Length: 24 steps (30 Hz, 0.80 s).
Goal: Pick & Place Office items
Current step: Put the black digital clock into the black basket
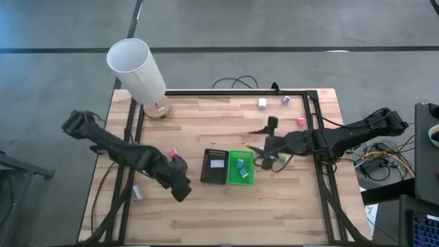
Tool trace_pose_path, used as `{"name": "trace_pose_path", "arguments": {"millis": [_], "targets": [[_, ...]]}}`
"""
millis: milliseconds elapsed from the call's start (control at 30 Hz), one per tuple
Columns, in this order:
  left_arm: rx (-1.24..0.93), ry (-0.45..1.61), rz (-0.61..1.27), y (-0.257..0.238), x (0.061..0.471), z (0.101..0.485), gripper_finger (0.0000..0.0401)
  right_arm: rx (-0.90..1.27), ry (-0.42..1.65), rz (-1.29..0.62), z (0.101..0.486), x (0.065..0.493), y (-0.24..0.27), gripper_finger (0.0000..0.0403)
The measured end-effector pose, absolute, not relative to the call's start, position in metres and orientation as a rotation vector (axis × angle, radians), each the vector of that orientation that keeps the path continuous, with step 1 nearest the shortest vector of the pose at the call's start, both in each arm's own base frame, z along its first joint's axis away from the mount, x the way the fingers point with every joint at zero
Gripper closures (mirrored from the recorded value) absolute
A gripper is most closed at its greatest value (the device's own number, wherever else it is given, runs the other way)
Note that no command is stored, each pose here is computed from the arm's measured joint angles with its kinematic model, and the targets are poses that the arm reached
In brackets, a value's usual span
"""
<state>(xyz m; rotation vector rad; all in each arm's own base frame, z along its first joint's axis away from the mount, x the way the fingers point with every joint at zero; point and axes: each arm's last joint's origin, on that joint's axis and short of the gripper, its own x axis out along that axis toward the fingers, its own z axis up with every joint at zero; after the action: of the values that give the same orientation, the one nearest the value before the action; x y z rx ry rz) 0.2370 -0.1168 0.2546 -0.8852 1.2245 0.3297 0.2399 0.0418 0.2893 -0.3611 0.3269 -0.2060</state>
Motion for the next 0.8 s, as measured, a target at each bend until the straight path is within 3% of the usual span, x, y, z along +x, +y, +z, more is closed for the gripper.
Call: {"name": "trace_pose_path", "arguments": {"millis": [433, 800], "targets": [[-0.796, 1.004, 0.029, -0.086, 0.239, 0.293, 0.026, -0.451, 0.115, 0.202, 0.269, 0.239, 0.054, 0.0177], [-0.824, 0.947, -0.108, -0.057, 0.26, 0.295, 0.026, -0.509, 0.072, 0.28, 0.27, 0.238, 0.056, 0.0177]]}}
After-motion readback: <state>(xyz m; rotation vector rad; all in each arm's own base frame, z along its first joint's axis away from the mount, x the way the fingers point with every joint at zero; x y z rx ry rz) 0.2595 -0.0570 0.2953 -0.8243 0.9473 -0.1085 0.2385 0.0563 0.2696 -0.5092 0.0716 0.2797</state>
